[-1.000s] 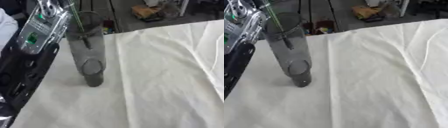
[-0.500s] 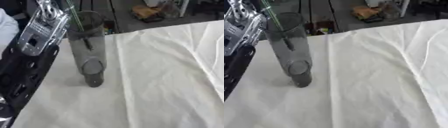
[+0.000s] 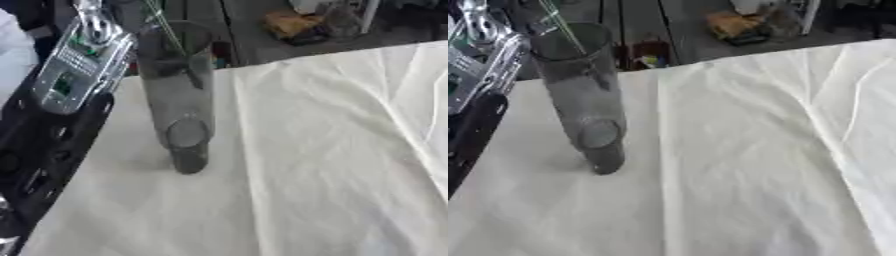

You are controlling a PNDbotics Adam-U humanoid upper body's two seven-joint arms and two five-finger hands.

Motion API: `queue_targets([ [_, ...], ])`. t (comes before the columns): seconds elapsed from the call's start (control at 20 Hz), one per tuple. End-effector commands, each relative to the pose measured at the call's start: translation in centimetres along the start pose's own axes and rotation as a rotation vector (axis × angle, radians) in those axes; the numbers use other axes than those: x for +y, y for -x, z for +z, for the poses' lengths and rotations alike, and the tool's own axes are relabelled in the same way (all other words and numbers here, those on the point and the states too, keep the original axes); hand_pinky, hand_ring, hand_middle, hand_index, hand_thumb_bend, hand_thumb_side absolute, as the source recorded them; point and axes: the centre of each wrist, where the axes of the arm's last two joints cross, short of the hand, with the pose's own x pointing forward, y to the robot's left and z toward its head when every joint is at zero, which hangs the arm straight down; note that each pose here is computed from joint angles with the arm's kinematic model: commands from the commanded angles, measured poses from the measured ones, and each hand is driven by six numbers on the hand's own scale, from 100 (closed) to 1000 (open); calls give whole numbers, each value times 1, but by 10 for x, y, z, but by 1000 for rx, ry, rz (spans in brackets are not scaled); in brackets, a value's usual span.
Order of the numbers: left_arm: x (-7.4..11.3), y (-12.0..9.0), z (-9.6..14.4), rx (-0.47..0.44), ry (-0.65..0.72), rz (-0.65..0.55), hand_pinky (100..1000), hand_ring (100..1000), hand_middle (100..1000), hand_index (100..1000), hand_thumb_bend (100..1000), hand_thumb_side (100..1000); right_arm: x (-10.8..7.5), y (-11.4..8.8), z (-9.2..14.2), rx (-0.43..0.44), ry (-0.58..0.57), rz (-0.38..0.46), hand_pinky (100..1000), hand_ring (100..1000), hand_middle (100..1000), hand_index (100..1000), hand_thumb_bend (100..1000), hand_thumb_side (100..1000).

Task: Arrange flowers into the vase.

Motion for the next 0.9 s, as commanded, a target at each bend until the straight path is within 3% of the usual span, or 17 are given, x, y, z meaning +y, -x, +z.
queue_targets([
  [0.05, 10, -11, -7, -9, -7, -39, 100, 100, 114, 262, 100, 676, -1, -3, -5, -27, 15, -2, 728, 778, 540, 845, 100, 999],
  [0.2, 10, -12, -7, 9, 0, -50, 100, 100, 112, 260, 100, 673, -1, -3, -4, -23, 19, 2, 728, 778, 539, 845, 100, 999],
  [0.4, 14, -13, -10, 37, -21, -79, 100, 100, 100, 177, 100, 645, -2, -3, -3, -20, 22, 7, 728, 779, 539, 845, 100, 1000],
  [0.55, 15, -15, -11, 41, -50, -100, 100, 100, 100, 159, 100, 556, -2, -3, -3, -17, 26, 11, 728, 779, 538, 846, 100, 1000],
  [0.9, 13, -19, -9, 15, -53, -123, 100, 100, 100, 180, 100, 576, -2, -3, -3, -17, 29, 13, 727, 779, 536, 845, 100, 1000],
])
